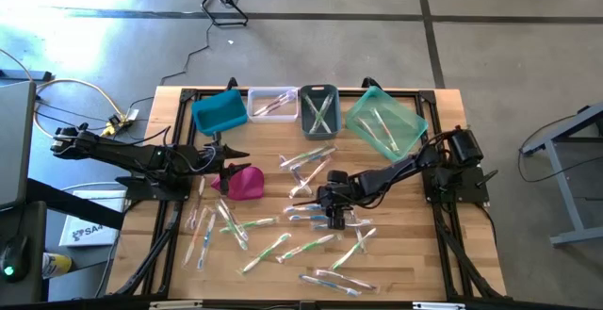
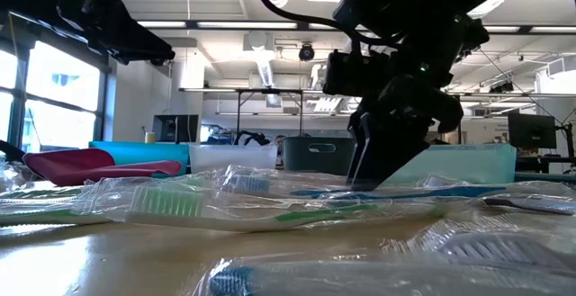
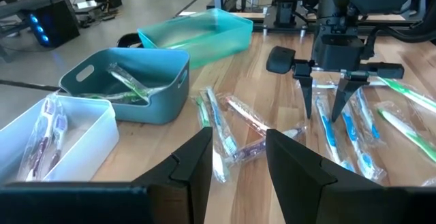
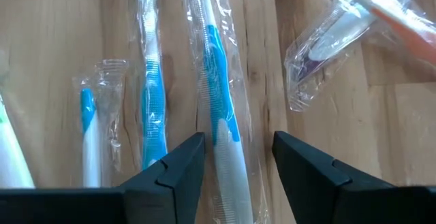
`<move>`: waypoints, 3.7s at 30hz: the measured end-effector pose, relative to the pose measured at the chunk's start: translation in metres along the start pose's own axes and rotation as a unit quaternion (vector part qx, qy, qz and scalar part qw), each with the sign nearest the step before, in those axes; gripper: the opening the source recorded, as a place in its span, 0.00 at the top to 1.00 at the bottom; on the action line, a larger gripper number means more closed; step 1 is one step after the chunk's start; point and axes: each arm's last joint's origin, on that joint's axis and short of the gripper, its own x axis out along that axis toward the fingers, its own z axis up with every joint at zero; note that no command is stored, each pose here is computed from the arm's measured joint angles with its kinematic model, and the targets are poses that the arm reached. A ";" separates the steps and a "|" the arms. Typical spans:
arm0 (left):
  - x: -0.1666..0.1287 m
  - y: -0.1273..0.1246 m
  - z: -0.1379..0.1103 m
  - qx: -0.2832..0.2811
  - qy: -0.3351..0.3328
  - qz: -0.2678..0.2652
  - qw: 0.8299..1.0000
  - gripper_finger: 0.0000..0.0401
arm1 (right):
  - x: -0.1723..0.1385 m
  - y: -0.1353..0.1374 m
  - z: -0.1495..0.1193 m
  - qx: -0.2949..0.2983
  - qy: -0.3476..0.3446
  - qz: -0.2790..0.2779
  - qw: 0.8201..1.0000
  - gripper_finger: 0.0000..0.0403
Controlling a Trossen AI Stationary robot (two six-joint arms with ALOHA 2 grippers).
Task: Pick & Place Toothbrushes
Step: Put the blue toothbrush into the blue bin
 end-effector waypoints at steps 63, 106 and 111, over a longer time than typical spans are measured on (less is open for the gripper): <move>-0.007 0.001 0.036 -0.067 -0.112 -0.013 0.991 0.67 | -0.164 -0.052 0.059 -0.097 -0.315 -0.046 0.943 0.96; 0.048 -0.027 0.063 0.042 -0.260 -0.018 0.964 0.67 | -0.154 -0.055 0.078 -0.100 -0.396 -0.059 0.911 0.96; 0.053 -0.030 0.077 0.055 -0.225 -0.026 0.973 0.67 | -0.153 -0.055 0.078 -0.100 -0.393 -0.059 0.912 0.96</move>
